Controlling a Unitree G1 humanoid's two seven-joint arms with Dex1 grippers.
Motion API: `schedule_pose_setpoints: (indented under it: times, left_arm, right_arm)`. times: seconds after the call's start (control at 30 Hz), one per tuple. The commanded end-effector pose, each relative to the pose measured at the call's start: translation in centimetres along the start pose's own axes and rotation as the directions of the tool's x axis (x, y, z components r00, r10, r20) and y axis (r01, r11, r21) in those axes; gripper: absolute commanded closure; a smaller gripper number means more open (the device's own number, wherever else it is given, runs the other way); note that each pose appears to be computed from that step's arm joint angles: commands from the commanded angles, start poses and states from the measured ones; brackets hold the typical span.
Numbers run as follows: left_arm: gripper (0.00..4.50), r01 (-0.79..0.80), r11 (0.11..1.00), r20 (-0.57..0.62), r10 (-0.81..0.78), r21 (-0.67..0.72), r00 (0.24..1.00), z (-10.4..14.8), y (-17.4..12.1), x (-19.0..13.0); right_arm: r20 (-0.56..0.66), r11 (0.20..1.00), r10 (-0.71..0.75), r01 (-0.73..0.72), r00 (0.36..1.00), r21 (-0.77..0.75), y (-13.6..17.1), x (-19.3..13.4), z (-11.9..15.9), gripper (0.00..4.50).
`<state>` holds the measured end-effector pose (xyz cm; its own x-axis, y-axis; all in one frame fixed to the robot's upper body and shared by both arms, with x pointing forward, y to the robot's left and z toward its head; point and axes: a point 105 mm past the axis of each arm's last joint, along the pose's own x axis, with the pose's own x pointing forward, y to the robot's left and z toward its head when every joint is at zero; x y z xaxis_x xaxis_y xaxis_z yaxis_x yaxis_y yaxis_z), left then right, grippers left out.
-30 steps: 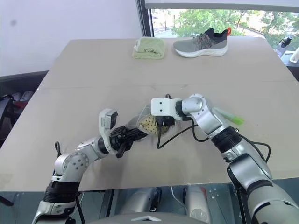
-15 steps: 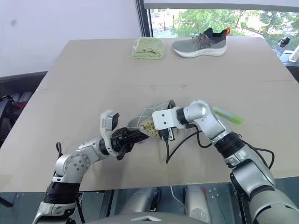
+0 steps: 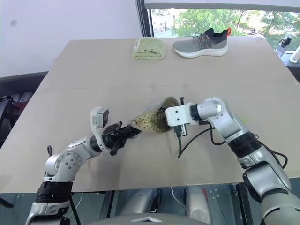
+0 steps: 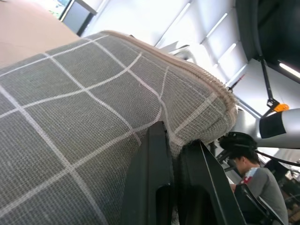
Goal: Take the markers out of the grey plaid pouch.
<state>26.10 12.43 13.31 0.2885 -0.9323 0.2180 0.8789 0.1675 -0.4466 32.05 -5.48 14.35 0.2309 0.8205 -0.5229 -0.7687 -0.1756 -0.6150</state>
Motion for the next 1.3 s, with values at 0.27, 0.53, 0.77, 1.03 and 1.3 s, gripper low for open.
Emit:
schedule_pose_setpoints:
  times: [0.27, 0.53, 0.77, 1.03, 1.3]
  left_arm:
    - [4.5, -0.001, 0.999, -0.006, 0.002, 0.035, 1.0, 0.7, 0.3, -0.8]
    - [4.5, 0.106, 0.986, 0.068, -0.098, -0.126, 0.993, 1.6, -0.9, -0.2]
    - [4.5, 0.231, 0.936, 0.126, -0.204, -0.265, 0.971, 1.9, -3.2, 0.4]
    - [4.5, 0.269, 0.903, 0.138, -0.235, -0.336, 0.962, 0.1, -3.9, 1.7]
    - [4.5, 0.238, 0.903, 0.119, -0.208, -0.357, 0.971, -2.4, -3.6, 1.9]
  right_arm:
    - [0.033, 0.998, -0.059, 0.059, 0.998, -0.004, -0.7, -2.3, 2.1, 4.34]
    - [-0.014, 0.998, -0.049, 0.049, 0.999, -0.031, -2.3, -2.6, 3.6, 2.16]
    - [-0.081, 0.999, 0.015, -0.019, 0.997, -0.043, -2.1, -3.5, 4.4, 1.24]
    - [-0.128, 0.988, 0.149, -0.154, 0.98, -0.031, -0.2, -5.2, 5.4, 1.24]
    - [-0.157, 0.959, 0.282, -0.284, 0.946, 0.016, 2.0, -5.1, 5.0, 1.24]
